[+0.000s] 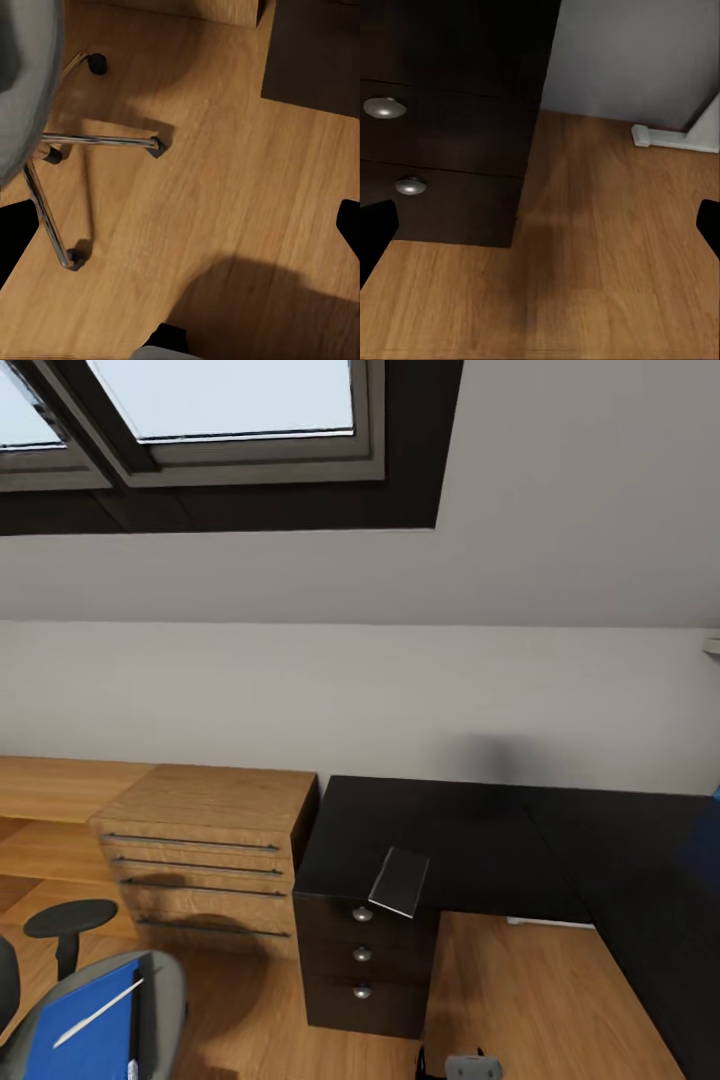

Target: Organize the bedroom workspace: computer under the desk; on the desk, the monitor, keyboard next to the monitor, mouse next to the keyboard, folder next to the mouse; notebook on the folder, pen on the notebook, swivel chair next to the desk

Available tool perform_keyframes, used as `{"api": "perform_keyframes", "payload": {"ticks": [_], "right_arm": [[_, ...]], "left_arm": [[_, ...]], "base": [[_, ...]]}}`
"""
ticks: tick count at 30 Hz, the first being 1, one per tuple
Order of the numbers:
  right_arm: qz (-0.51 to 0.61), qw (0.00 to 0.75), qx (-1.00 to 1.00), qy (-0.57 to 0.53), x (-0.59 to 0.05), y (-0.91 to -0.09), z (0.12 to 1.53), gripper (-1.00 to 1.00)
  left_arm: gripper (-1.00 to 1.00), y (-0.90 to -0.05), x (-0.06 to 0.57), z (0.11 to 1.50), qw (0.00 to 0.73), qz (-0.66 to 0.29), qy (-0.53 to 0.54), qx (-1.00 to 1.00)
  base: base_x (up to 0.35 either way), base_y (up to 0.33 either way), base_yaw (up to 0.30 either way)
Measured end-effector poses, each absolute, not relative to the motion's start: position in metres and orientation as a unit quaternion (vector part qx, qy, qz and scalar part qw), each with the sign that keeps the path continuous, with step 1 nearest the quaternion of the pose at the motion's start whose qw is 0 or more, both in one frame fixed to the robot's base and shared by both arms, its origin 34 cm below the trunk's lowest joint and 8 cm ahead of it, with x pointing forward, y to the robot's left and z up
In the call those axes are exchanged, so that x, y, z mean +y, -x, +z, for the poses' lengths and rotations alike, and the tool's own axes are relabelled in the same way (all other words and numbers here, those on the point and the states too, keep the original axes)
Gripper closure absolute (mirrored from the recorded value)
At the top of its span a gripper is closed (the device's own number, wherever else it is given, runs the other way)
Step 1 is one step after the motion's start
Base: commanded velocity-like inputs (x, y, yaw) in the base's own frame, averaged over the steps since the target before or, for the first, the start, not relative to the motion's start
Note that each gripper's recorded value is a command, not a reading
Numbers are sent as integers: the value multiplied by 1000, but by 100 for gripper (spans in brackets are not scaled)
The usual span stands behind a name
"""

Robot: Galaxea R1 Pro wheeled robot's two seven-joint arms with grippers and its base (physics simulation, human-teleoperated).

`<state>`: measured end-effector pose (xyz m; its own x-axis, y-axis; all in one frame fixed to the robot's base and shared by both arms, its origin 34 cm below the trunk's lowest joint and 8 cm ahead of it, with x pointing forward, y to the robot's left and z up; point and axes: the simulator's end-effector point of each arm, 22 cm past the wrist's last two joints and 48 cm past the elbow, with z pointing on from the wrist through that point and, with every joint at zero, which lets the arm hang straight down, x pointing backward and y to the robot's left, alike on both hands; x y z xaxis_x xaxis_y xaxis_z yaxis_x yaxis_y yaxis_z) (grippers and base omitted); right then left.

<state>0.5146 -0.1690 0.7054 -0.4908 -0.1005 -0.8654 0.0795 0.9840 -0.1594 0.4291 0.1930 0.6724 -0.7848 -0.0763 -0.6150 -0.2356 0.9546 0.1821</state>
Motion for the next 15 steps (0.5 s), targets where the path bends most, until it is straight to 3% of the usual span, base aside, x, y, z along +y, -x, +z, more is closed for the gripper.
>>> {"api": "perform_keyframes", "payload": {"ticks": [15], "right_arm": [[-83, 512, 855, -6, -162, -509, 703, -100]], "left_arm": [[-100, -426, 194, 669, 310, 126, 85, 938]], "base": [[0, 0, 245]]}}
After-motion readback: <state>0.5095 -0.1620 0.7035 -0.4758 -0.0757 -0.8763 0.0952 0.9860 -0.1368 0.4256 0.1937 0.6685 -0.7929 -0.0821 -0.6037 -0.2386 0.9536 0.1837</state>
